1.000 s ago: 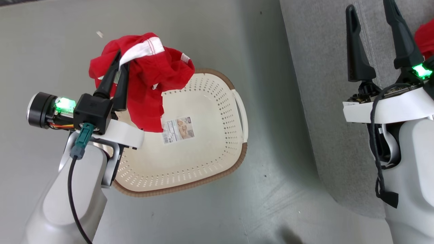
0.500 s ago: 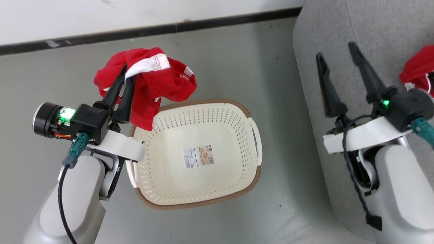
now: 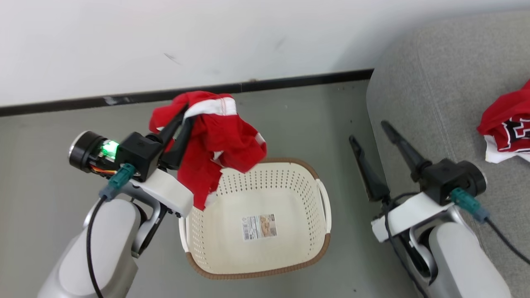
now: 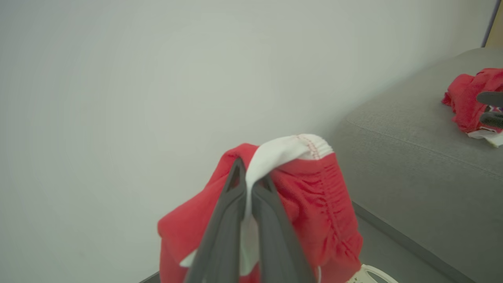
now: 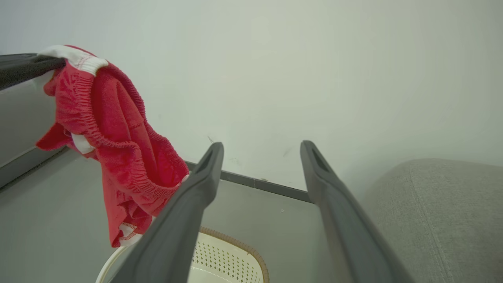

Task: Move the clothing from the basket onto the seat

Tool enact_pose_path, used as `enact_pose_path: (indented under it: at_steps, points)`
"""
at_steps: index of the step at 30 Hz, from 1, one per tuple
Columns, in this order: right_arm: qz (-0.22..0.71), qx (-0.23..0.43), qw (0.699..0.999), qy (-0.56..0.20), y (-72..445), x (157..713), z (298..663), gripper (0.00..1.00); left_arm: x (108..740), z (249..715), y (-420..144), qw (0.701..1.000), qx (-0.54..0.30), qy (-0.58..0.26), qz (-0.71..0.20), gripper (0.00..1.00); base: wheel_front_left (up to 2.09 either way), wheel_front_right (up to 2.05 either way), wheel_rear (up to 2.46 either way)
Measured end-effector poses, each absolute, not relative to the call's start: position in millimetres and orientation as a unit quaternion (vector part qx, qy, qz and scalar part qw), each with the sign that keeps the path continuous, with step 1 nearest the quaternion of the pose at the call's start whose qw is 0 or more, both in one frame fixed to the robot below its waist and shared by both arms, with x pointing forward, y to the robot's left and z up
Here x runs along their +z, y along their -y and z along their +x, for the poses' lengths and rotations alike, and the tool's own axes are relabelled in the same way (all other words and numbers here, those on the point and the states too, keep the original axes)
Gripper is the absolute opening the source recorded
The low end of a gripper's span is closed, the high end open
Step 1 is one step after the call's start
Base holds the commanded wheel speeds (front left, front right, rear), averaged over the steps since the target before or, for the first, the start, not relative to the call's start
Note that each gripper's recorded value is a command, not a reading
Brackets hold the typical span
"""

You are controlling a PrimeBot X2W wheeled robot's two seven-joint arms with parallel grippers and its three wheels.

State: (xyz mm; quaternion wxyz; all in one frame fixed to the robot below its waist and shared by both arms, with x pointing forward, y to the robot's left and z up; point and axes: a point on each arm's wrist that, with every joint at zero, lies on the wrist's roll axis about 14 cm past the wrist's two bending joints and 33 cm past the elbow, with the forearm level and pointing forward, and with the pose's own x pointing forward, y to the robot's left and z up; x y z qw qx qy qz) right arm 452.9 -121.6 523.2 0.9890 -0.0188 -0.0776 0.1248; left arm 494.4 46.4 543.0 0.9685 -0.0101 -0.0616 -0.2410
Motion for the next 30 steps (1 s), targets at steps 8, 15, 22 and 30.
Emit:
enact_pose_path:
  at_steps: [8, 15, 22, 30]
  points:
    - [-0.040, 0.183, 0.980, 0.068, 94.1, 521.3, 424.1, 1.00, 573.3, 465.9, -26.7, 0.955, -0.287, 0.071, 0.001, 0.00, 0.00, 0.00, 0.00]
    - [-0.087, 0.254, 0.961, 0.067, 64.9, 518.7, 398.0, 1.00, 598.8, 439.1, -3.8, 0.942, -0.327, 0.080, 0.002, 0.00, 0.00, 0.00, 0.00]
    - [-0.132, 0.324, 0.935, 0.055, 39.3, 505.8, 368.0, 1.00, 619.6, 413.4, 13.8, 0.930, -0.356, 0.086, 0.016, 0.00, 0.00, 0.00, 0.00]
    - [-0.161, 0.369, 0.914, 0.055, 19.0, 501.3, 350.1, 1.00, 635.6, 391.1, 27.3, 0.920, -0.380, 0.089, 0.023, 0.00, 0.00, 0.00, 0.00]
